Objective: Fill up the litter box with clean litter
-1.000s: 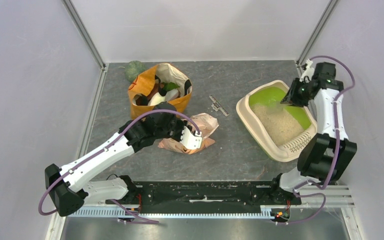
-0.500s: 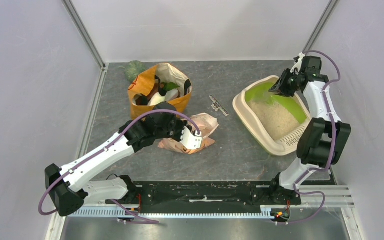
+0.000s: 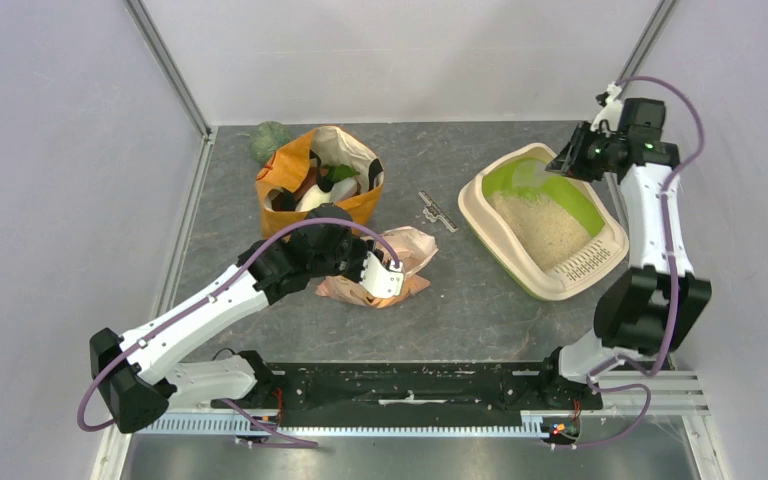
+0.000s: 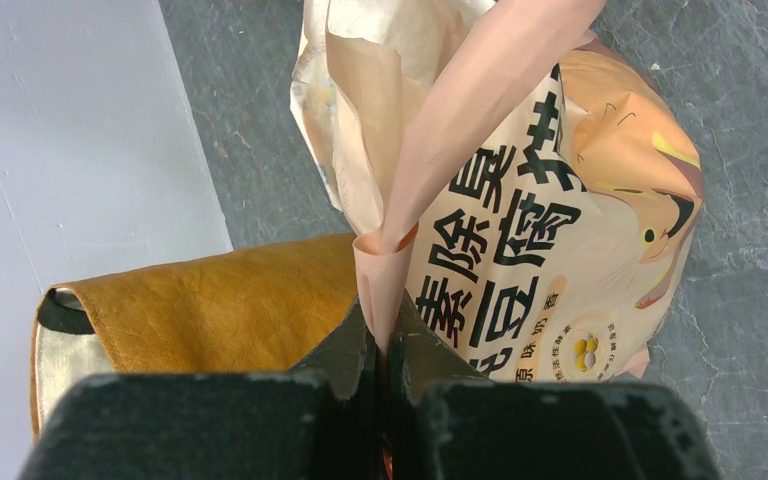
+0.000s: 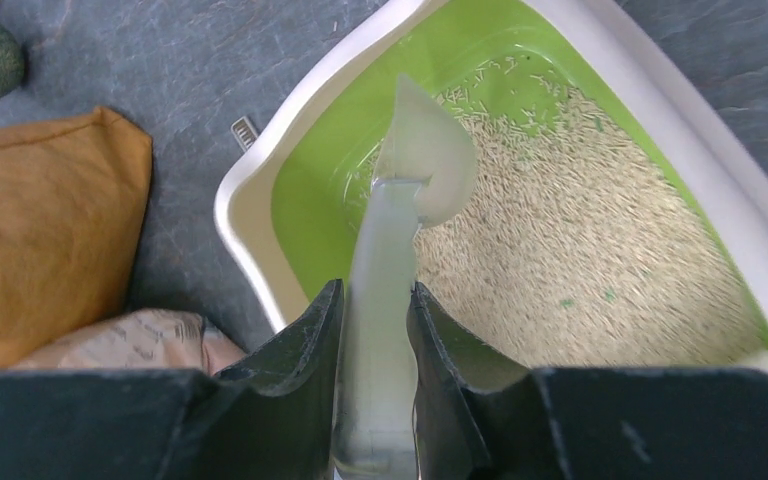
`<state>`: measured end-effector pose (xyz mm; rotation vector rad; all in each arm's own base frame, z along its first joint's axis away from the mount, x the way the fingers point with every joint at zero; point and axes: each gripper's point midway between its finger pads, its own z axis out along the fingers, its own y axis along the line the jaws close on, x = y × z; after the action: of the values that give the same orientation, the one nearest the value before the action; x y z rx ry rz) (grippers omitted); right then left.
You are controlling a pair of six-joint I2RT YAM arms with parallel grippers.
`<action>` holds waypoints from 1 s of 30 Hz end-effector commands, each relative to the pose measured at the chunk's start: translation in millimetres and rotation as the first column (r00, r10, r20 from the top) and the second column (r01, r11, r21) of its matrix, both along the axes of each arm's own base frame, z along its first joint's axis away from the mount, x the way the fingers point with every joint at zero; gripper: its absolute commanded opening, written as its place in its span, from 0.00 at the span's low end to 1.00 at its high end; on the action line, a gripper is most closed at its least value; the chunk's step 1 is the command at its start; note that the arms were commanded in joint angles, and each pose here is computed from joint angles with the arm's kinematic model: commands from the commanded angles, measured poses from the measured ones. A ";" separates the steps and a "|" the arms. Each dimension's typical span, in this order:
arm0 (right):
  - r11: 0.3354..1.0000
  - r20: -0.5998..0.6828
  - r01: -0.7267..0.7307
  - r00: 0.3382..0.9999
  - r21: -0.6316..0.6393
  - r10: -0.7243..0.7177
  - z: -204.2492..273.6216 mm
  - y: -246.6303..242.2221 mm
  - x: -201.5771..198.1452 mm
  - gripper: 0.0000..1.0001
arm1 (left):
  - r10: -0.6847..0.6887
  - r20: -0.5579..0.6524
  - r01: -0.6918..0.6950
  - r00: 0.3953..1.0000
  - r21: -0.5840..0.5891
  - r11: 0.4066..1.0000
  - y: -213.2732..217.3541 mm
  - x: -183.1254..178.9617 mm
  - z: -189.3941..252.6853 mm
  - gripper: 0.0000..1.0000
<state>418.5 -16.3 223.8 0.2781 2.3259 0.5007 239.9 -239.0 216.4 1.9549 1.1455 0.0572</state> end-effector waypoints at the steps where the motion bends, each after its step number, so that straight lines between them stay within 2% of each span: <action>1: 0.989 0.114 -0.086 0.988 -0.117 0.100 71.8 -3.0 -53.8 0.00 | 0.013 -0.010 -0.013 1.000 -0.015 1.000 -0.5 2.0 1.4 0.02; 4: 0.987 0.091 -0.160 0.983 -0.031 0.162 79.8 12.0 -78.8 0.00 | 0.023 -0.027 -0.024 0.999 -0.021 0.999 -2.4 2.7 0.9 0.02; 6: 0.972 0.106 -0.213 0.974 0.097 0.203 89.8 26.5 -92.1 0.00 | 0.028 -0.026 -0.028 0.999 -0.027 0.999 -3.1 3.5 2.8 0.02; 8: 0.930 0.134 -0.267 0.962 0.251 0.239 104.9 48.1 -104.8 0.00 | 0.037 -0.026 -0.038 0.999 -0.033 0.999 -3.1 4.6 5.7 0.02; 10: 0.857 0.177 -0.340 0.940 0.386 0.293 121.2 71.2 -117.9 0.00 | 0.044 -0.029 -0.045 0.999 -0.036 0.998 -2.8 5.2 8.2 0.02; 12: 0.793 0.213 -0.395 0.919 0.464 0.332 133.0 88.9 -127.3 0.00 | 0.048 -0.029 -0.049 0.998 -0.040 0.998 -1.4 4.6 10.1 0.02; 16: 0.730 0.255 -0.493 0.870 0.473 0.422 139.1 120.7 -147.0 0.00 | 0.059 -0.029 -0.060 0.998 -0.041 0.997 0.8 4.3 11.1 0.02; 18: 0.719 0.242 -0.521 0.852 0.459 0.464 130.0 132.7 -154.1 0.00 | 0.062 -0.030 -0.063 0.998 -0.042 0.997 1.5 3.9 12.4 0.02; 22: 0.685 0.181 -0.584 0.802 0.435 0.569 105.9 154.9 -172.9 0.00 | 0.067 -0.031 -0.069 0.997 -0.047 0.997 1.3 4.6 15.3 0.02; 30: 0.666 0.057 -0.677 0.713 0.313 0.699 61.1 171.7 -196.5 0.00 | 0.066 -0.029 -0.068 0.997 -0.052 0.996 -1.4 6.6 21.5 0.02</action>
<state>233.5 153.8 302.6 -0.3724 2.3036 1.3417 242.4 -238.0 224.1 1.9216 1.1978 0.0452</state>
